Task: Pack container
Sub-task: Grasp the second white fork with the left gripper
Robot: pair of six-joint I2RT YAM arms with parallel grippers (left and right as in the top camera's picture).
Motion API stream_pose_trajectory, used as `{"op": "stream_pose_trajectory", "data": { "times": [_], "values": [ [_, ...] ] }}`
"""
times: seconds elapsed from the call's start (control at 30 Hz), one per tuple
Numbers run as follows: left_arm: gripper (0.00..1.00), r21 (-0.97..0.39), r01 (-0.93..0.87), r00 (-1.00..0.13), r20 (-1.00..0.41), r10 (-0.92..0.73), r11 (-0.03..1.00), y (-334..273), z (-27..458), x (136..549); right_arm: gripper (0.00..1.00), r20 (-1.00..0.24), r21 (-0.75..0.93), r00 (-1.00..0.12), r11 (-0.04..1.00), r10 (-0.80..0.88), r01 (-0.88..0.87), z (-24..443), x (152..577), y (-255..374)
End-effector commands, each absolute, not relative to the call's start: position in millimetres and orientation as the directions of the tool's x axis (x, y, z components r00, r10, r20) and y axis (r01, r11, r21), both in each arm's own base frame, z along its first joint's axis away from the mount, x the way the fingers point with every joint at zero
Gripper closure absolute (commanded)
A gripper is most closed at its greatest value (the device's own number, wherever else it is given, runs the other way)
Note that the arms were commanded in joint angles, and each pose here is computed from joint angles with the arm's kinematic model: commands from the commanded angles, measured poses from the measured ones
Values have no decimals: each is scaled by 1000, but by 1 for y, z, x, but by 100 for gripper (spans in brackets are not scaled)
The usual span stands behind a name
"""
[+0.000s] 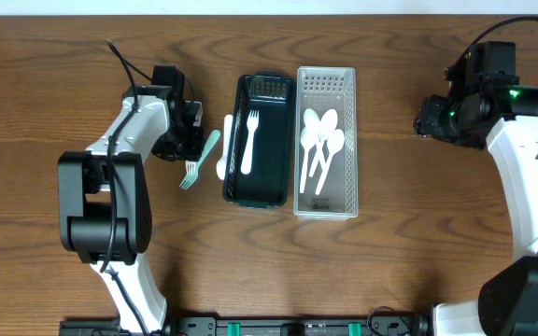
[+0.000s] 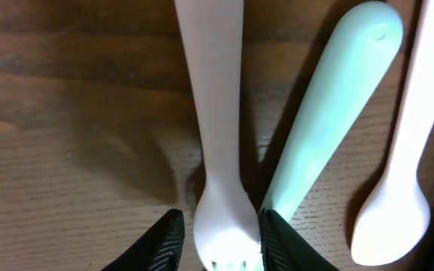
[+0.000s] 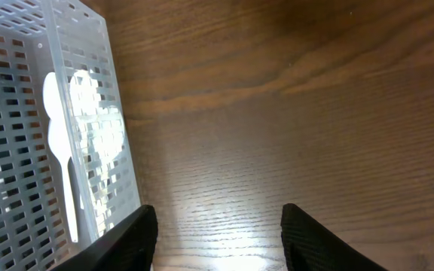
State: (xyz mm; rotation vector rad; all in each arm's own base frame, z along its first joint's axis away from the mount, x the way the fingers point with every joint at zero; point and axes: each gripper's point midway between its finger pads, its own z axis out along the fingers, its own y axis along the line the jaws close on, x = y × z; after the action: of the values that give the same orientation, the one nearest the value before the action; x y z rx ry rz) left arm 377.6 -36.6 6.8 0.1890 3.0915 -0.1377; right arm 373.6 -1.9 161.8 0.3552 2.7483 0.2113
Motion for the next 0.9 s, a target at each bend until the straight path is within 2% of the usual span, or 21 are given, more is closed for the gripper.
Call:
{"op": "stream_pose_trajectory", "data": {
  "times": [0.0,0.2,0.37,0.5,0.57,0.73,0.87],
  "values": [
    [64,-90,120,-993,-16,119,989,-37,-2,374,45,-329,197,-905,957,268,211,162,374,-1],
    [64,-91,119,-993,-5,119,989,-37,-2,371,45,-330,196,-905,957,268,212,162,374,-1],
    [73,-92,118,-993,3,119,989,-37,-2,369,45,-330,196,-905,957,268,212,162,374,-1],
    [67,-92,117,-993,12,119,989,-36,-5,366,45,-330,196,-905,957,268,212,162,374,-1],
    [68,-92,117,-993,18,119,989,-36,-7,364,45,-330,196,-905,957,268,212,162,374,-1],
    [91,-92,116,-993,20,119,989,-36,-6,363,45,-330,196,-905,958,267,211,162,374,-1],
    [94,-92,116,-993,25,119,989,-36,-1,361,46,-333,196,-904,958,267,211,162,374,-2]
  ]
}}
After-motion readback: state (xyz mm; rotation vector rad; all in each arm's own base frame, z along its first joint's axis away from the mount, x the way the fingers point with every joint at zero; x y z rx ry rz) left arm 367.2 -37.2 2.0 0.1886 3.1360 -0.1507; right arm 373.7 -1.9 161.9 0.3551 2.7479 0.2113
